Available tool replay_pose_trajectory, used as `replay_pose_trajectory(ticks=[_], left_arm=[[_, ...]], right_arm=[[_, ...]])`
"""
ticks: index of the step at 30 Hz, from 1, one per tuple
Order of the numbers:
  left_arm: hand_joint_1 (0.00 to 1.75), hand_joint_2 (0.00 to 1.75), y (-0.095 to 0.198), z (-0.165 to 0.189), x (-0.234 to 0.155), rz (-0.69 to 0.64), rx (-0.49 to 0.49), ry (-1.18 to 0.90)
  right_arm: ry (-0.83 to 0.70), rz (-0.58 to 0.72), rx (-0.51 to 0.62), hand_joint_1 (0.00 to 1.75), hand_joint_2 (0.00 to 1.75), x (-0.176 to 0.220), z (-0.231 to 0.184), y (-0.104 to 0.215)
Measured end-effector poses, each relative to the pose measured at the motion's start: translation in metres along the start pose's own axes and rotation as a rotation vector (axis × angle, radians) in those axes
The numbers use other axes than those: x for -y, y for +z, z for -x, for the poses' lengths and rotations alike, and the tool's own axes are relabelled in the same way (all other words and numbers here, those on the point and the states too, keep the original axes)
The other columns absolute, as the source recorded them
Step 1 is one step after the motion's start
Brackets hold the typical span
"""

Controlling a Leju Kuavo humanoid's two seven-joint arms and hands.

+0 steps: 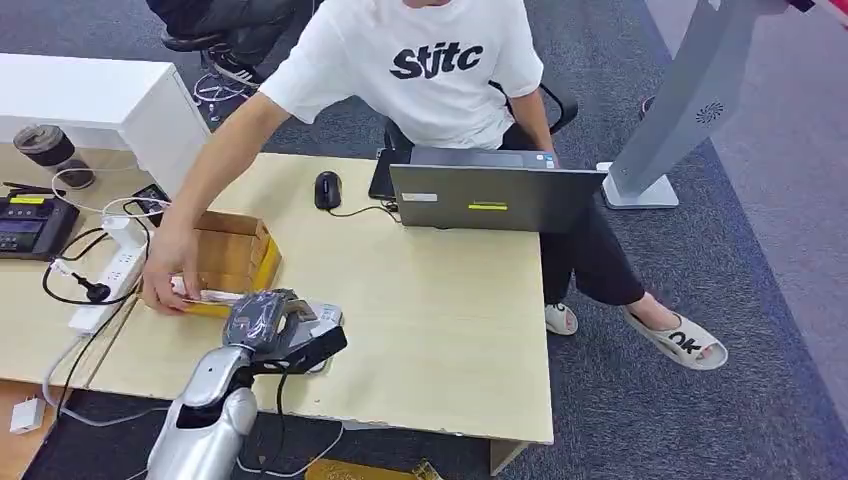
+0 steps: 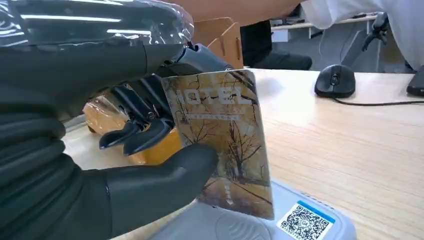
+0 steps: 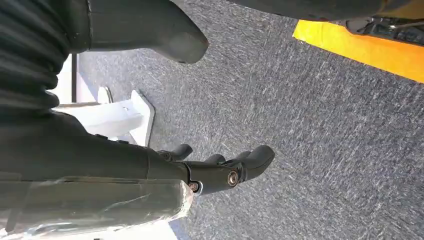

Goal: Pass the card to the sensor for recognition and then transmit it.

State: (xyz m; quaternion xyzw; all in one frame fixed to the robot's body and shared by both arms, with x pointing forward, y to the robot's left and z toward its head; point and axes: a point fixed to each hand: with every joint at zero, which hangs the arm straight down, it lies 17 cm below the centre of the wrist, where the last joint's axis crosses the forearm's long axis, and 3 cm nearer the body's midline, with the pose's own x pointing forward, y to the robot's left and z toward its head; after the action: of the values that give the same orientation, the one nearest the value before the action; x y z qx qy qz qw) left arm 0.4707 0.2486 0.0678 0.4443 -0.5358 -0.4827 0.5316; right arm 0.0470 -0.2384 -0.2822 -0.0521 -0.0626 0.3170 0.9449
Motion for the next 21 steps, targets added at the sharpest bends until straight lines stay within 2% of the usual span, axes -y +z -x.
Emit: replay_pose_trajectory(ticks=[21], left_arm=[[1.75,1.75,-0.031,0.049,-0.129,-0.239,-0.076,-0.156]], right_arm=[[-0.003,0.024,0.006,0.00,1.75,0.006,0.000,-0.001]])
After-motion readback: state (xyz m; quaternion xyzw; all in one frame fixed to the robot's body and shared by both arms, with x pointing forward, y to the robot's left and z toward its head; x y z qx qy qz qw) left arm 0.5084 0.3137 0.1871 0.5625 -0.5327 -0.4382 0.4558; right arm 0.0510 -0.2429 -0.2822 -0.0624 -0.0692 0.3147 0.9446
